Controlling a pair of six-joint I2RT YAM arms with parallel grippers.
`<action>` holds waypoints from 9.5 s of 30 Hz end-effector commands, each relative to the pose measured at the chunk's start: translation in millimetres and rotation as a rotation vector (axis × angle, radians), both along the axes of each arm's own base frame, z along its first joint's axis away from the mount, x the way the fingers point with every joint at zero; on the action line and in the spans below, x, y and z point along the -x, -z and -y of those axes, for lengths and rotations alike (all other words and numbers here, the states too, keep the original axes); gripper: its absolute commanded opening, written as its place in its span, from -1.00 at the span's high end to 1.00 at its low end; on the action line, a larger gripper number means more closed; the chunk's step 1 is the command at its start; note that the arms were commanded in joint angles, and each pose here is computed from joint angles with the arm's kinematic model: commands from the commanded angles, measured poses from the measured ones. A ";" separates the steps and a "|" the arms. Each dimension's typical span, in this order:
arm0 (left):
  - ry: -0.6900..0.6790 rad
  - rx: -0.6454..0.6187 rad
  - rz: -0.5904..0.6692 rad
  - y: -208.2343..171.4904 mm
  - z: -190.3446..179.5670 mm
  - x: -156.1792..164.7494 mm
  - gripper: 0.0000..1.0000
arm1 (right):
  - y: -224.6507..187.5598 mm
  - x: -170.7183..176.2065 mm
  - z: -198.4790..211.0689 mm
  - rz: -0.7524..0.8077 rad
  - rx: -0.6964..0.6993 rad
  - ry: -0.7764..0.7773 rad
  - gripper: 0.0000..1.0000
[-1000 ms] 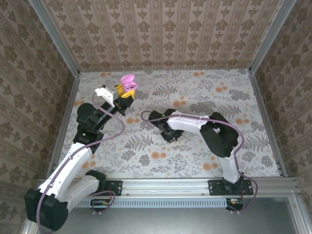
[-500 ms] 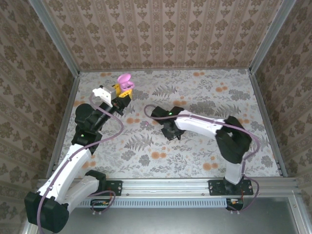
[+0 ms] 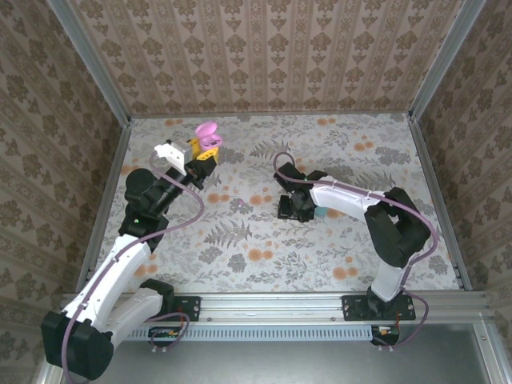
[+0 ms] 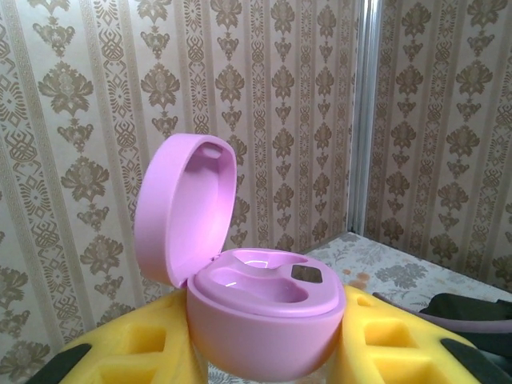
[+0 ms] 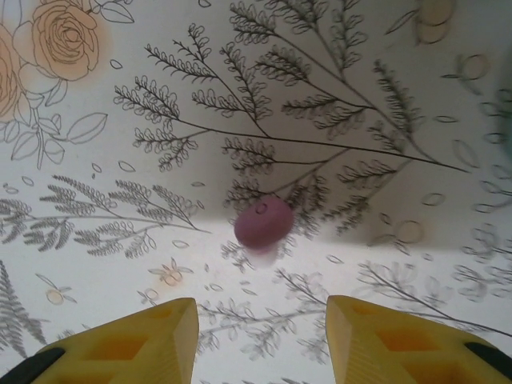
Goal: Insert the wireless bluetooth earbuds into the charging case
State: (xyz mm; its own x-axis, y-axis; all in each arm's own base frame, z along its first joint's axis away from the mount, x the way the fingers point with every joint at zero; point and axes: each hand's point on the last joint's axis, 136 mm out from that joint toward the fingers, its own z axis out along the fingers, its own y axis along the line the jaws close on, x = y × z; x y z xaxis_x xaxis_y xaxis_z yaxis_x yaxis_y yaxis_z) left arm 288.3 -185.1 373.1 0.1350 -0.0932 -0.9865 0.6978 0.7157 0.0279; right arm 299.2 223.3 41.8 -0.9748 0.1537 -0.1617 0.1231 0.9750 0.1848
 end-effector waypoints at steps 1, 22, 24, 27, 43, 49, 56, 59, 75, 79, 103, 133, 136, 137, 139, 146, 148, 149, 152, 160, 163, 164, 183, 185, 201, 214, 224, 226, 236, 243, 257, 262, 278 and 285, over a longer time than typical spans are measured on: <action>0.020 0.007 0.026 -7.2 1.1 3.7 0.33 | 10.3 -6.2 -6.9 -0.035 -0.038 0.077 0.03; 0.014 -0.002 0.017 -2.8 0.6 1.8 0.33 | 24.0 -23.1 -2.2 -0.038 0.077 0.026 0.18; 0.014 -0.001 0.019 -4.0 0.4 2.4 0.33 | 23.2 -22.9 1.9 -0.039 0.100 0.024 0.19; 0.010 -0.001 0.019 -3.6 -0.1 2.0 0.33 | 21.6 -22.0 6.0 -0.037 0.121 0.016 0.19; 0.007 -0.001 0.018 -2.2 -0.8 2.3 0.32 | 21.2 -30.1 0.7 -0.034 0.126 -0.001 0.28; 0.007 0.001 0.017 -2.2 -0.7 1.5 0.32 | 20.6 -32.6 -3.1 -0.029 0.115 -0.011 0.33; 0.009 0.000 0.018 -2.5 -0.3 2.0 0.32 | 22.1 -31.8 -1.5 -0.041 0.135 -0.026 0.35; 0.008 0.002 0.015 -1.7 -0.5 1.3 0.32 | 22.2 -31.6 0.7 -0.044 0.159 -0.053 0.33; 0.016 0.007 0.015 -4.6 1.3 0.9 0.32 | 26.3 -26.9 4.5 -0.080 0.202 -0.140 0.47; 0.016 0.009 0.011 -4.0 1.1 0.8 0.32 | 28.9 -24.9 4.6 -0.104 0.216 -0.173 0.43; 0.013 0.012 0.012 -5.4 1.1 3.6 0.32 | 36.6 -11.0 2.4 -0.190 0.216 -0.393 0.49; 0.029 -0.019 -0.002 8.7 9.0 -3.3 0.32 | -218.8 -8.5 -84.3 0.049 -1.207 -0.295 0.50; 0.036 -0.025 -0.005 11.0 9.6 -3.9 0.32 | -226.3 -11.6 -85.8 0.050 -1.231 -0.279 0.50; 0.041 -0.028 -0.004 11.3 10.2 -3.3 0.33 | -227.7 -12.9 -85.8 0.051 -1.235 -0.270 0.50; 0.064 -0.038 -0.004 14.3 13.1 -2.1 0.32 | -231.8 -15.1 -85.4 0.067 -1.236 -0.264 0.51; 0.273 -0.082 0.018 27.8 40.4 13.4 0.32 | -264.8 -16.5 -72.8 0.234 -1.138 -0.262 0.52; 0.312 -0.082 0.019 30.2 46.8 15.5 0.32 | -281.3 -13.6 -67.1 0.306 -1.112 -0.281 0.52; 0.324 -0.081 0.024 30.4 49.6 16.0 0.32 | -290.7 -11.5 -64.5 0.340 -1.105 -0.287 0.52; 0.374 -0.081 0.033 30.6 59.4 18.3 0.32 | -316.4 -5.0 -57.2 0.436 -1.089 -0.307 0.52; 0.478 -0.074 0.034 30.1 79.3 26.0 0.34 | -352.3 3.6 -62.7 0.634 -1.013 -0.419 0.52; 0.487 -0.055 0.035 25.3 79.8 26.0 0.34 | -350.0 3.1 -68.3 0.636 -0.975 -0.443 0.52; 0.492 -0.049 0.036 23.8 80.0 26.7 0.34 | -349.8 3.5 -70.2 0.637 -0.967 -0.455 0.52; 0.601 -0.002 0.035 3.8 89.8 48.0 0.34 | -353.8 0.8 -83.4 0.673 -0.963 -0.483 0.54; 0.603 -0.001 0.035 3.3 90.0 48.7 0.34 | -353.1 -0.3 -86.0 0.669 -0.963 -0.483 0.54; 0.604 0.018 0.034 -1.4 89.5 49.3 0.34 | -320.9 -14.5 -82.8 0.623 -0.827 -0.448 0.54; 0.598 0.021 0.046 -3.1 89.0 49.0 0.34 | -329.1 -11.6 -88.3 0.584 -0.899 -0.438 0.55; 0.582 0.028 0.055 -5.3 87.3 48.1 0.34 | -307.8 -13.9 -82.3 0.536 -0.817 -0.402 0.50; 0.580 0.030 0.060 -7.2 87.1 48.3 0.34 | -303.2 -15.8 -80.0 0.532 -0.794 -0.390 0.46; 0.575 0.031 0.060 -7.3 86.9 47.4 0.35 | -310.7 -20.3 -77.9 0.558 -0.777 -0.376 0.36; 0.564 0.018 0.057 -4.4 86.7 45.9 0.35 | -318.1 -20.6 -73.8 0.579 -0.770 -0.357 0.23; 0.233 0.027 -0.018 11.0 38.8 -2.1 0.36 | -318.8 -33.5 -18.4 0.707 -0.690 -0.153 0.04; 0.119 0.030 0.007 3.9 12.1 -2.2 0.36 | -221.8 -61.7 -14.9 0.503 -0.498 -0.095 0.10; 0.074 -0.011 0.076 -16.5 -4.3 24.1 0.35 | -32.8 -85.2 -137.7 0.020 -0.364 -0.299 0.27; 0.080 -0.018 0.082 -16.5 -3.2 24.5 0.34 | -7.5 -81.1 -141.3 -0.021 -0.293 -0.303 0.28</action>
State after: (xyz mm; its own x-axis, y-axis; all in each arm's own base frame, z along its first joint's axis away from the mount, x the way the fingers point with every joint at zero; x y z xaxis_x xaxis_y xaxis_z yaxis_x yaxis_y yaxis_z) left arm 267.0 -185.4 378.9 0.1631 -0.0936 -0.9822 0.7575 0.6497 0.0639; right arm 384.1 372.3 63.6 -0.9808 -0.0907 -0.1729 -0.1677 0.8452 0.5075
